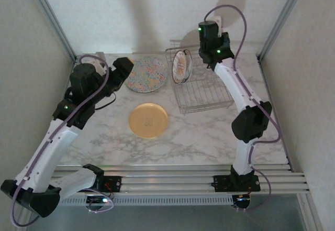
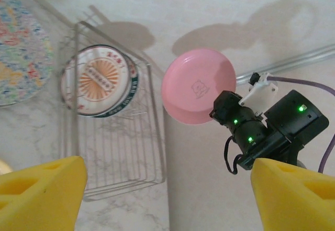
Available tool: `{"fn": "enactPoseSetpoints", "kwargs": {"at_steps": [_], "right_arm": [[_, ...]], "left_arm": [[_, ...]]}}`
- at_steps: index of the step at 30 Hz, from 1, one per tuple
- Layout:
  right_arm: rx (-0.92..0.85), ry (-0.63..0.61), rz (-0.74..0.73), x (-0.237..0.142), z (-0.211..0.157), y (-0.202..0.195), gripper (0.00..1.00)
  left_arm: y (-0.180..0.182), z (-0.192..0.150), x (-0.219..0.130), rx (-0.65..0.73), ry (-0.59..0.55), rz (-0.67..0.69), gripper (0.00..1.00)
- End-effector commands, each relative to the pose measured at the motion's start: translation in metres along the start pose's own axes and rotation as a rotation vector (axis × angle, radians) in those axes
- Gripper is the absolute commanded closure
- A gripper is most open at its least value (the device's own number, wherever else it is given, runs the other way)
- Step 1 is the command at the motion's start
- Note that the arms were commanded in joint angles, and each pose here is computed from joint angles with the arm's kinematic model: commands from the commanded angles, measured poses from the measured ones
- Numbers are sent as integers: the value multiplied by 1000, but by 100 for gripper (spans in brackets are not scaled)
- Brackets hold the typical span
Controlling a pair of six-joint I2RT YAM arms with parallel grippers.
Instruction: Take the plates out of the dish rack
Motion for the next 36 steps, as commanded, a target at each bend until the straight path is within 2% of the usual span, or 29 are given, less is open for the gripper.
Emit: {"fn": "enactPoseSetpoints", "kwargs": {"at_steps": [1, 5, 11, 17, 22, 30, 34, 36], "right_arm": [[126, -70, 7, -28, 11, -49, 100], [197, -81, 156, -50, 0, -76, 100], [323, -53, 440, -87, -25, -102, 100], [451, -29, 690, -117, -42, -107, 100], [533, -27, 896, -130, -45, -98, 100], [603, 36, 1038, -129, -48, -83, 100], [606, 61, 1072, -127, -47, -77, 100], [610, 67, 1097, -127, -46, -74, 100]], "left_arm": [[-35, -3, 6, 68, 59, -167, 18], [-44, -12, 30, 96, 117, -192, 18], [-45, -35, 79, 145, 213, -129, 18], [-36, -65, 125, 229, 283, 12, 18], [-29, -78, 145, 231, 322, 35, 21], [-14, -83, 152, 239, 319, 116, 35], [-11, -82, 150, 232, 304, 133, 58], [-10, -82, 149, 230, 296, 138, 66]]}}
Point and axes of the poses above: each hand's point on the last joint's axis, 136 mm out from that joint toward the fingers, its own x axis out along the fingers, its own y axis along the line the jaws close on, z = x × y, the point moved 10 cm from there along -x, back along the fingers, and after that the axes turned 8 degrees about -x, right-handed, at the moved point
